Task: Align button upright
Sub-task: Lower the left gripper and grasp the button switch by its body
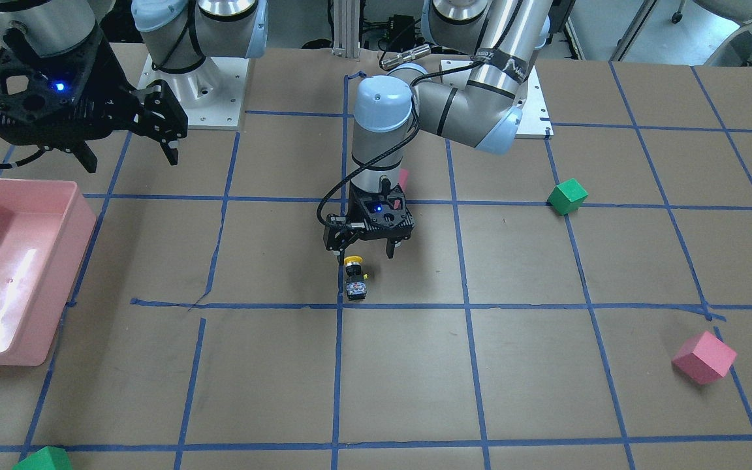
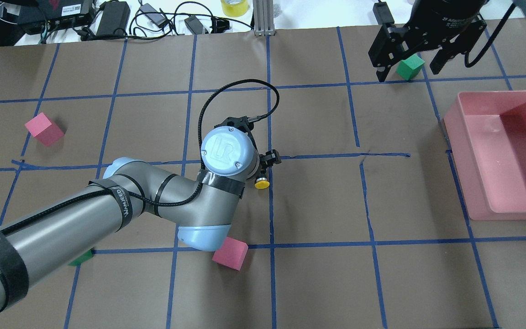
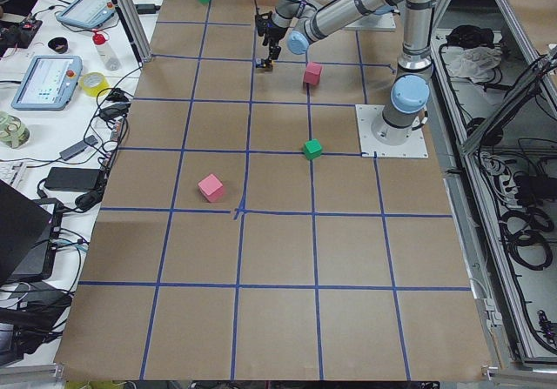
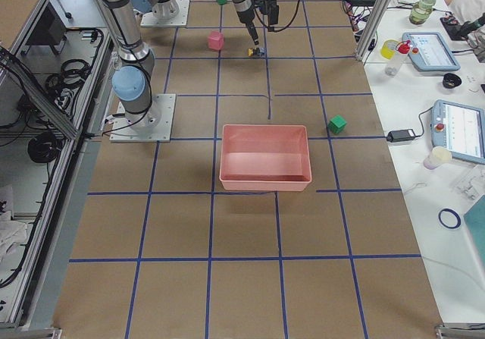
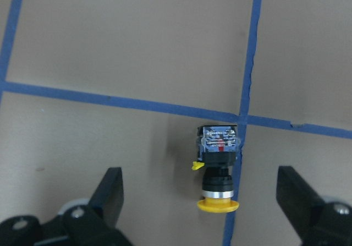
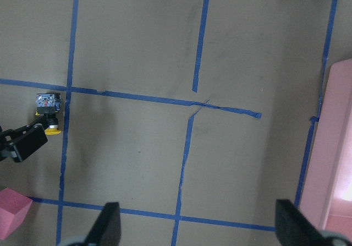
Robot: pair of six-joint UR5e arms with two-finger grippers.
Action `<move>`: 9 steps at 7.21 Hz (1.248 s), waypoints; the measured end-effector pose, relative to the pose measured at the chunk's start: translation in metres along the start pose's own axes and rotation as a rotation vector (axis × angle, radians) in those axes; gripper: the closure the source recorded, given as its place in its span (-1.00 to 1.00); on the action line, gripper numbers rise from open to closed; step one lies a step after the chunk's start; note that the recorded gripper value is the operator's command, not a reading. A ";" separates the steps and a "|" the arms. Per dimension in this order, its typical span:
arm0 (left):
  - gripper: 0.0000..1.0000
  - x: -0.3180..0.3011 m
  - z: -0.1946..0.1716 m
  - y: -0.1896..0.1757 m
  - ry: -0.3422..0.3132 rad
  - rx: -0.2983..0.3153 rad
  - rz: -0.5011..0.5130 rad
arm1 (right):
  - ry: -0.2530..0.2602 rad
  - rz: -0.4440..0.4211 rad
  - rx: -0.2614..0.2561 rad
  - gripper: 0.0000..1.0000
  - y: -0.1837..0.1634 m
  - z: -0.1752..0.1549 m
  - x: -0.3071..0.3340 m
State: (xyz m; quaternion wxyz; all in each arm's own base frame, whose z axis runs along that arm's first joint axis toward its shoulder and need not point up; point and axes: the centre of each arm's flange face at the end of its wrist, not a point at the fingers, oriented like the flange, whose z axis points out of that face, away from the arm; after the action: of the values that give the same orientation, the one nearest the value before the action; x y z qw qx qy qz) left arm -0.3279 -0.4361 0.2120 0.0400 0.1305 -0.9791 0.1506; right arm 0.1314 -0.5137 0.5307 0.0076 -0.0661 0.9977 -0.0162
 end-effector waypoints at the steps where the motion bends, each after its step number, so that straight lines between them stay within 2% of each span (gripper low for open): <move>1: -0.97 0.003 0.012 0.007 -0.013 -0.017 -0.006 | 0.000 0.000 0.000 -1.00 0.000 0.000 0.000; 4: -0.78 0.006 0.031 0.017 -0.031 -0.050 -0.022 | 0.002 -0.001 0.001 -1.00 0.000 -0.001 0.000; 5: -0.48 0.007 0.035 0.019 -0.036 -0.056 -0.021 | 0.002 -0.001 0.001 -1.00 0.000 -0.001 0.000; 6: 0.15 0.007 0.038 0.021 -0.038 -0.062 -0.020 | 0.002 -0.001 0.001 -1.00 0.001 -0.001 0.000; 7: 0.99 0.008 0.040 0.022 -0.036 -0.070 -0.022 | 0.002 -0.001 0.001 -1.00 0.001 -0.001 0.000; 9: 1.00 0.013 0.038 0.021 -0.010 -0.088 -0.046 | 0.002 -0.001 0.002 -1.00 0.000 -0.001 0.000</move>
State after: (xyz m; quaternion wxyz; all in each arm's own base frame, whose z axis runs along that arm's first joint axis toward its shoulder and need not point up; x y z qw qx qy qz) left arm -0.3475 -0.4315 0.1709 0.0443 0.1519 -0.9817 0.1058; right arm 0.1312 -0.5134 0.5314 0.0065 -0.0666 0.9976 -0.0172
